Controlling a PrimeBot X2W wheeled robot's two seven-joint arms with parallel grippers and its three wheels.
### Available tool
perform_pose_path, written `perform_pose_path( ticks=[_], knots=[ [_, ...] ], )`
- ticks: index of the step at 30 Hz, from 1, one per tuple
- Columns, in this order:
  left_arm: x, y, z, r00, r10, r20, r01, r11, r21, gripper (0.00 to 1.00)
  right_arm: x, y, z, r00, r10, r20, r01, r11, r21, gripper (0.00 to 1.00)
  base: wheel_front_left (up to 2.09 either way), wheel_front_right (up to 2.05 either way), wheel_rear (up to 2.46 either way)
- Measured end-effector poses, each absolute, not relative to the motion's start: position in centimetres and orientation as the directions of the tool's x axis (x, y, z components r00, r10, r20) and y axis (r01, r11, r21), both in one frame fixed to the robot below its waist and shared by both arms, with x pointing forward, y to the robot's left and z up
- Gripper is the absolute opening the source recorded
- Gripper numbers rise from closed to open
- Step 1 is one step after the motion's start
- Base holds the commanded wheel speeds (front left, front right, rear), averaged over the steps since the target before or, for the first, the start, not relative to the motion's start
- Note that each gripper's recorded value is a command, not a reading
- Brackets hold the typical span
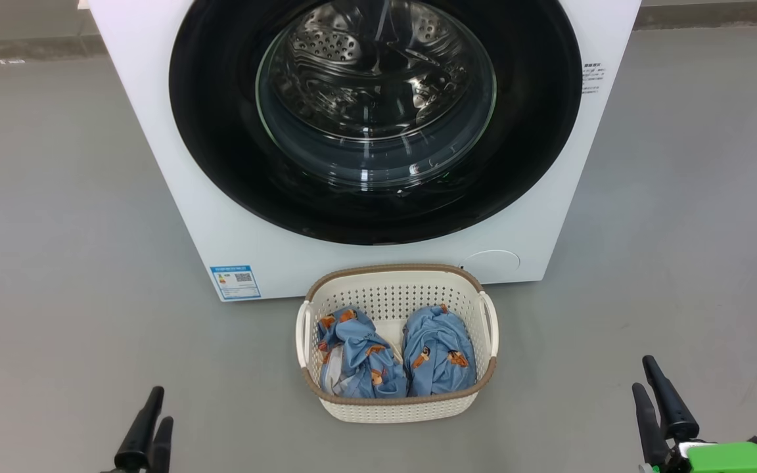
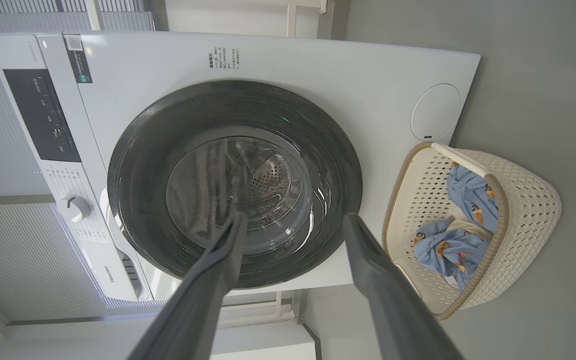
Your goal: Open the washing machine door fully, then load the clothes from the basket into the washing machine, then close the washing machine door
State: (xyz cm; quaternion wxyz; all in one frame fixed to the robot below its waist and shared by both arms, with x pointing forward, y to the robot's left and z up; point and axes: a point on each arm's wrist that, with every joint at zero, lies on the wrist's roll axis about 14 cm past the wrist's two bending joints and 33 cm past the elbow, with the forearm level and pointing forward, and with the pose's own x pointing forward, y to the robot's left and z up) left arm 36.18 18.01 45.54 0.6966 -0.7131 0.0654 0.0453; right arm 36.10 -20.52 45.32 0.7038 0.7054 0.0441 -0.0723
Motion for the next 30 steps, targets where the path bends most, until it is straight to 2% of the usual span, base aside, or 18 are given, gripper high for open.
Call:
perform_pose_path(
  ticks=[18, 30],
  knots=[
    [36.9, 18.2, 46.8, 0.992, -0.024, -0.121, -0.118, 0.121, -0.986, 1.0, 37.5, -20.2, 46.7, 0.991, -0.025, -0.13, 0.132, 0.202, 0.97, 1.0, 0.0, 0.0, 0.0],
    [37.5, 18.3, 47.9, 0.996, -0.025, -0.088, -0.078, 0.283, -0.956, 1.0, 38.3, -20.0, 47.6, 0.994, -0.012, -0.106, 0.103, 0.387, 0.916, 1.0, 0.0, 0.0, 0.0]
  ],
)
